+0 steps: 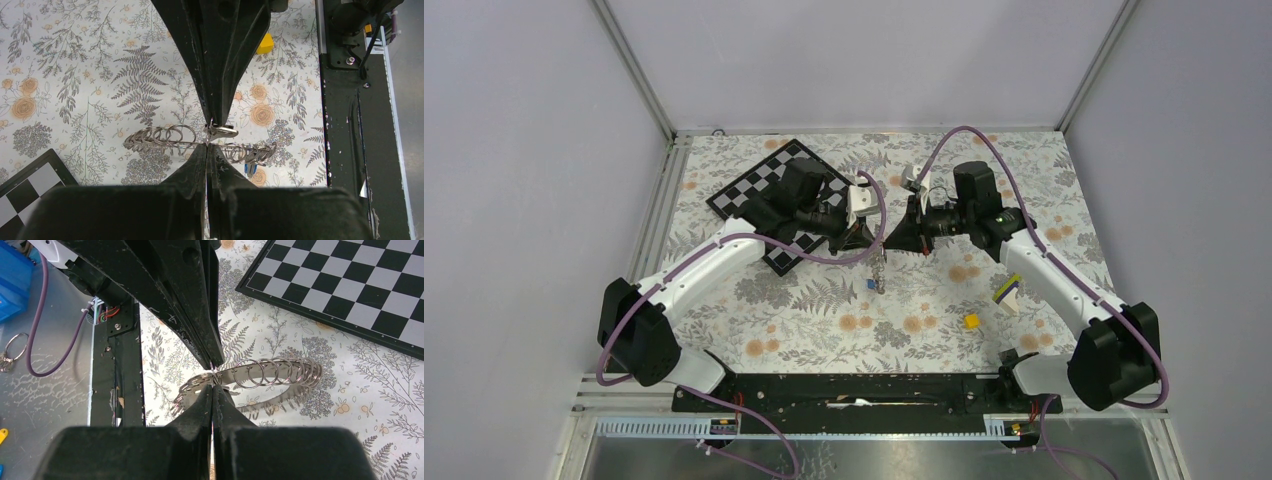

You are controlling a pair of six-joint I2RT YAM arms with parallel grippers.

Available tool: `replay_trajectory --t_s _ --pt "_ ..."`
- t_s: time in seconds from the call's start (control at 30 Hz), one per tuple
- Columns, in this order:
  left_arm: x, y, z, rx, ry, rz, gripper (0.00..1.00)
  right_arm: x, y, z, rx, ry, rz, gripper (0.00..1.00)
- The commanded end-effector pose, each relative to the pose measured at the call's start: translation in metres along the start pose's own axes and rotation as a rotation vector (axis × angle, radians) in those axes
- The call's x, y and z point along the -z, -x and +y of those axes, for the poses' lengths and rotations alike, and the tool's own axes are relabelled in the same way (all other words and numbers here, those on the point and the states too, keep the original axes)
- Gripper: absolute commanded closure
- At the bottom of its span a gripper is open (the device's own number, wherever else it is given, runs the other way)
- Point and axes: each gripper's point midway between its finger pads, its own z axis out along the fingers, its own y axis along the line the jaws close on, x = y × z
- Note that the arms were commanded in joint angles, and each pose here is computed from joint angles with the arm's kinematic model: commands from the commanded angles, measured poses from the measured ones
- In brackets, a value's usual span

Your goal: Put the keys on the keyring

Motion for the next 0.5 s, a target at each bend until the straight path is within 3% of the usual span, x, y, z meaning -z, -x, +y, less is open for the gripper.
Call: replay_trajectory --t_s 0.0,0.47 --pt "0.0068 0.0288 -0.002 -0.092 0.009 -0.082 1.0 -0.0016 0.008 0.0059 0.029 0.039 -0.013 1.0" --pt "0.005 0.026 -0.0021 -0.094 0.014 -0.072 1.0 -0.0061 0.0073 0.0128 0.045 0.062 0.007 1.0"
